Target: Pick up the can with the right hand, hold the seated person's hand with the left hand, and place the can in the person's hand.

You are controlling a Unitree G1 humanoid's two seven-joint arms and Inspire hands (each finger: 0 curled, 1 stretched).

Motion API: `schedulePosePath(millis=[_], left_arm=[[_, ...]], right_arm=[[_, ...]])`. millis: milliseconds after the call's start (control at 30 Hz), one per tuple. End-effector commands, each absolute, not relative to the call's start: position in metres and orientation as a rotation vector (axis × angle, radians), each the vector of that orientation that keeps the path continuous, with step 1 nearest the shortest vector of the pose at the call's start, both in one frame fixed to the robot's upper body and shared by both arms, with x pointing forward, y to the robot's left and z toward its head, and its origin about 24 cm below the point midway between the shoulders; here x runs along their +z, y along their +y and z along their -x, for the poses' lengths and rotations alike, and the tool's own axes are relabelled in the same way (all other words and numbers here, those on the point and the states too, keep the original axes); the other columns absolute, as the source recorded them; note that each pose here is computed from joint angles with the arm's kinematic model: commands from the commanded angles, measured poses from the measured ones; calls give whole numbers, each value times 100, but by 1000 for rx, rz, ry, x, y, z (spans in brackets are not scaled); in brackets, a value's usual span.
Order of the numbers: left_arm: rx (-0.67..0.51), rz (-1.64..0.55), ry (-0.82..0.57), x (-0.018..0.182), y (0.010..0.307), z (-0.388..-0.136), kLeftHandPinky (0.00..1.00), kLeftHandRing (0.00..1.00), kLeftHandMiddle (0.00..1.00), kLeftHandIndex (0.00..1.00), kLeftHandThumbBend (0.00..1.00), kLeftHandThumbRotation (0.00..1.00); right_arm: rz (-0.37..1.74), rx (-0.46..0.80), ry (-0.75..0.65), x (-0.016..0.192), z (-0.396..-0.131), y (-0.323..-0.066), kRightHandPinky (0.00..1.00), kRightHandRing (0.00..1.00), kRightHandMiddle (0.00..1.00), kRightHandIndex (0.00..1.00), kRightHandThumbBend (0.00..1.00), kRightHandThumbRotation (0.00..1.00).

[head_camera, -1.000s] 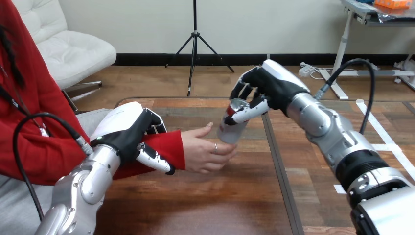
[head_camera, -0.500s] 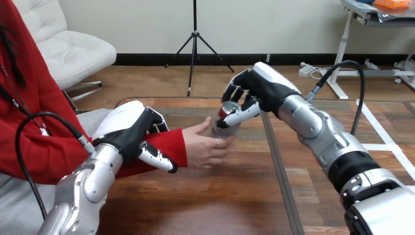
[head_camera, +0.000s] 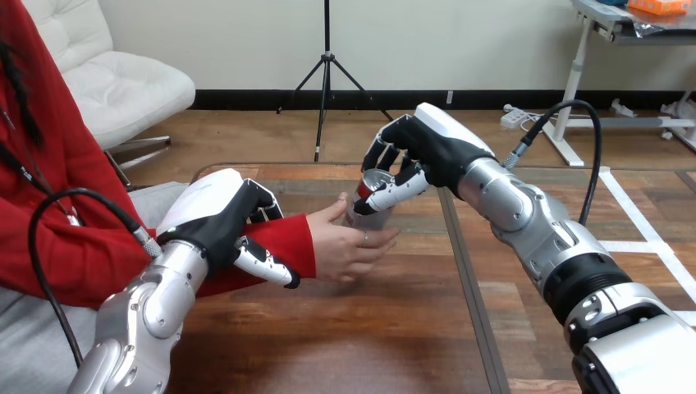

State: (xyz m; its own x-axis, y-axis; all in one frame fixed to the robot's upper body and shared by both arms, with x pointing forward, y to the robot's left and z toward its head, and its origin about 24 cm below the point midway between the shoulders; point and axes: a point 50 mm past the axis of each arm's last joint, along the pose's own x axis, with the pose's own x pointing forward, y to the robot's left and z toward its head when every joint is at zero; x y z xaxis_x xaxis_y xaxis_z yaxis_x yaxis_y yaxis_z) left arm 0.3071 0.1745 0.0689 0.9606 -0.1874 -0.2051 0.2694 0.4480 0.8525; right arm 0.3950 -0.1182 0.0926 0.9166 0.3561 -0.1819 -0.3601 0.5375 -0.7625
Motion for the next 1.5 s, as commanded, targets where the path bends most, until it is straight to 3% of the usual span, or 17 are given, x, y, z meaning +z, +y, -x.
schedulePosePath(millis=[0,1467], left_arm=[[-154,-949,-531,220,122,-329,22,29,38,39,72,0],[-161,-953,-510,214,120,-331,23,29,38,40,72,0]], right_arm=[[927,413,-474,227,-406,-59,25,31,38,44,64,0],[904,448,-482,221,-403,-56,22,29,37,44,60,0]])
